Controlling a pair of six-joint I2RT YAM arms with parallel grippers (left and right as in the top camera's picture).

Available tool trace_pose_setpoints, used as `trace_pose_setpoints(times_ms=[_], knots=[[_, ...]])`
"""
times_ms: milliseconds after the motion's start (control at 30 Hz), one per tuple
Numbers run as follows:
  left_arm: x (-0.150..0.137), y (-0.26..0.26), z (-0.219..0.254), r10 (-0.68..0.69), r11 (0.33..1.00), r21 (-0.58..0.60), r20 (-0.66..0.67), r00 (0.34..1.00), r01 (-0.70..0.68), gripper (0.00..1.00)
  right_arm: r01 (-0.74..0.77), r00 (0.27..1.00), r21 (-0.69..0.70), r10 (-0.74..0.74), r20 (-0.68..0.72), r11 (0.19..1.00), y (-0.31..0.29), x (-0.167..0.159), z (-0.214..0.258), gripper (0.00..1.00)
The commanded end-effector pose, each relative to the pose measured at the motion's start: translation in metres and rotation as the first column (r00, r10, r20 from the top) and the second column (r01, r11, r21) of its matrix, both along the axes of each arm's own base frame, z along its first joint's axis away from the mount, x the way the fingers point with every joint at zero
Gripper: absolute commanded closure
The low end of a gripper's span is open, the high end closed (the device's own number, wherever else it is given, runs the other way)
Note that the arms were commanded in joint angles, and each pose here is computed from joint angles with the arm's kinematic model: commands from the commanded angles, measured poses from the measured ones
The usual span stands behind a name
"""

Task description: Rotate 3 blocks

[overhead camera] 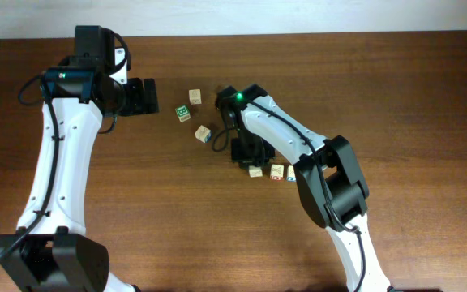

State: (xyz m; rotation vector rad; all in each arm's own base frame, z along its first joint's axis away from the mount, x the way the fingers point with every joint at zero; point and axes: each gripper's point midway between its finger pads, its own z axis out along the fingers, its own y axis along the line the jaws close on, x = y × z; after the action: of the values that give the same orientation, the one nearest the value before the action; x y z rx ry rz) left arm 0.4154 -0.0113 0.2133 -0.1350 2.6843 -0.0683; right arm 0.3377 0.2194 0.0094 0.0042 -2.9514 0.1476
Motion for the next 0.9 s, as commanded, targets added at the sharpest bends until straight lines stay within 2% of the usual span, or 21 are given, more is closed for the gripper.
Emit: trace_pose_setpoints(times_ms=[0, 33, 167, 300, 433, 633, 733, 867], knots=[[0.003, 0.002, 0.005, 0.008, 1.000, 0.004, 0.014, 1.000, -0.008, 0.01, 0.043, 0.999, -0.041, -0.044, -0.007, 0.998, -0.018, 0.002, -0.007, 0.73], [0.003, 0.002, 0.005, 0.008, 1.000, 0.005, 0.013, 1.000, -0.008, 0.01, 0.050, 0.999, -0.040, -0.051, -0.007, 0.998, -0.020, 0.004, -0.007, 0.73], [0.003, 0.002, 0.005, 0.008, 1.000, 0.004, 0.013, 1.000, -0.008, 0.01, 0.062, 0.998, -0.032, -0.063, -0.023, 0.998, -0.024, 0.003, -0.006, 0.59], [0.003, 0.002, 0.005, 0.008, 1.000, 0.004, 0.014, 1.000, -0.008, 0.01, 0.051, 0.998, 0.015, -0.050, -0.046, 0.999, -0.016, 0.002, -0.001, 0.57], [0.003, 0.002, 0.005, 0.008, 1.000, 0.004, 0.013, 1.000, -0.008, 0.01, 0.024, 1.000, 0.044, -0.024, -0.009, 0.999, -0.009, 0.014, 0.031, 0.57], [0.003, 0.002, 0.005, 0.008, 1.000, 0.005, 0.013, 1.000, -0.008, 0.01, -0.082, 0.981, 0.158, 0.052, 0.188, 0.984, -0.003, 0.038, 0.146, 0.57], [0.003, 0.002, 0.005, 0.008, 1.000, 0.004, 0.014, 1.000, -0.008, 0.01, -0.155, 0.949, 0.231, 0.080, 0.305, 0.960, -0.010, 0.028, 0.213, 0.58], [0.003, 0.002, 0.005, 0.008, 1.000, 0.004, 0.013, 1.000, -0.008, 0.01, -0.223, 0.857, 0.268, 0.057, 0.512, 0.937, -0.038, -0.012, 0.306, 0.58]])
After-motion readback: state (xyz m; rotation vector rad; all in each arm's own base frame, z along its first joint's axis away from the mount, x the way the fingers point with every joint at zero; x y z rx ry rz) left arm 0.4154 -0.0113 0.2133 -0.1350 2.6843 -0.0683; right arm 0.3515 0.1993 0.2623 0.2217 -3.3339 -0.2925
